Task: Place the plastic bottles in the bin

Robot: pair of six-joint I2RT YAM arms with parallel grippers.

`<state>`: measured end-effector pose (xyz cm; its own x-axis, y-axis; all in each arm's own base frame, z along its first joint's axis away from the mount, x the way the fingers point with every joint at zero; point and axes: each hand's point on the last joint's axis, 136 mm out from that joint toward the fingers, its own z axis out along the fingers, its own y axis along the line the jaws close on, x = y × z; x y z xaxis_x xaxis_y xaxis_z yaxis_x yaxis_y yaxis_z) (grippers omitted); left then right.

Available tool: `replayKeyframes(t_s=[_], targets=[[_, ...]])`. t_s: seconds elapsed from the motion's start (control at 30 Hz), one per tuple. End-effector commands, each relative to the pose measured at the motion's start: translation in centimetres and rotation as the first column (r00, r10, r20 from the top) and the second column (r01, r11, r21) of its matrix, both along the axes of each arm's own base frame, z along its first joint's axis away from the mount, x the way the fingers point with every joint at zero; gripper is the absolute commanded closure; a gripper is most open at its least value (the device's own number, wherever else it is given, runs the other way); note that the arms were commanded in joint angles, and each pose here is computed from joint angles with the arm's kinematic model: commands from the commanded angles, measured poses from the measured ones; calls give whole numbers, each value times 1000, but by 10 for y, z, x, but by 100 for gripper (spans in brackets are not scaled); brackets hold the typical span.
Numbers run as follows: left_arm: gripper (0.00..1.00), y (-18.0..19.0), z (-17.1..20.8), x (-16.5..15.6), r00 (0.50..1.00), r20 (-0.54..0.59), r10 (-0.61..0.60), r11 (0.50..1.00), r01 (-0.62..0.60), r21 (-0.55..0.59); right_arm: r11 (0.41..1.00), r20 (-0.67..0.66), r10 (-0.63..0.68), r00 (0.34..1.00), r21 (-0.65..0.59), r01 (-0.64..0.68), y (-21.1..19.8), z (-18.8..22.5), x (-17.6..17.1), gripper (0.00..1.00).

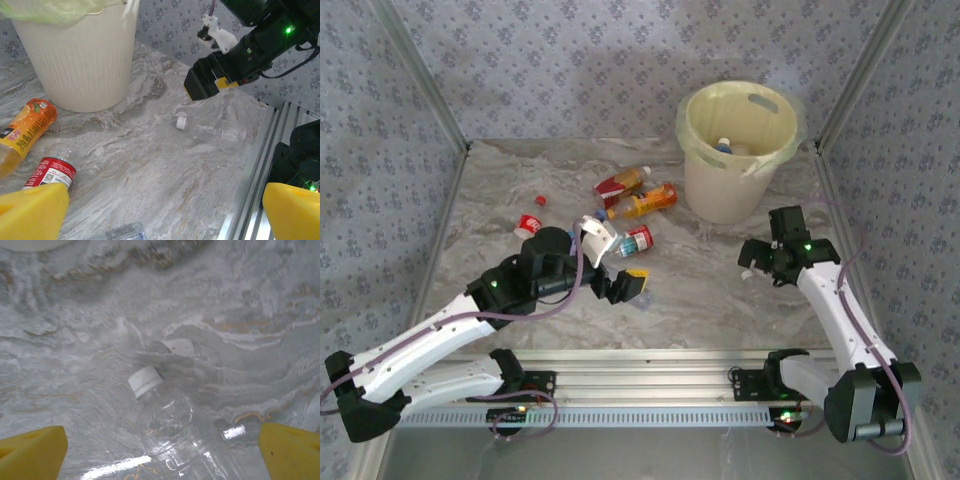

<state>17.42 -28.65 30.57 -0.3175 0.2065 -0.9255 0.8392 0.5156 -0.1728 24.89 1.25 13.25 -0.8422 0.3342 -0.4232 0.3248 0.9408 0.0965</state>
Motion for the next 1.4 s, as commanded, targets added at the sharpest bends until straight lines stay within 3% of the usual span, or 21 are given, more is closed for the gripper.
replayKeyframes(t_s=[0.0, 0.47, 0.8, 0.93, 1.13, 1.37], targets=[[0, -1, 16, -3, 1000, 26, -17, 998, 19, -52, 998, -27, -70, 997, -2, 70, -2, -9, -11, 0], [1, -6, 10, 0, 1000, -8, -23, 998, 22, -64, 993, -127, -111, 986, -60, 104, -4, -53, -37, 0], [0, -9, 8, 2, 999, -23, -23, 998, 21, -64, 999, -166, -21, 986, 37, 28, 25, -68, -39, 0], [0, -9, 8, 2, 999, -27, -25, 997, 23, -72, 998, -200, 33, 979, 61, -22, 39, -74, -42, 4], [0, -10, 5, 2, 999, -37, -28, 997, 25, -70, 995, -259, 95, 961, -14, -102, 47, -80, -48, 7], [0, -10, 4, 1, 999, -45, -30, 997, 27, -73, 998, -271, 42, 962, -32, -52, 48, -88, -48, 16]])
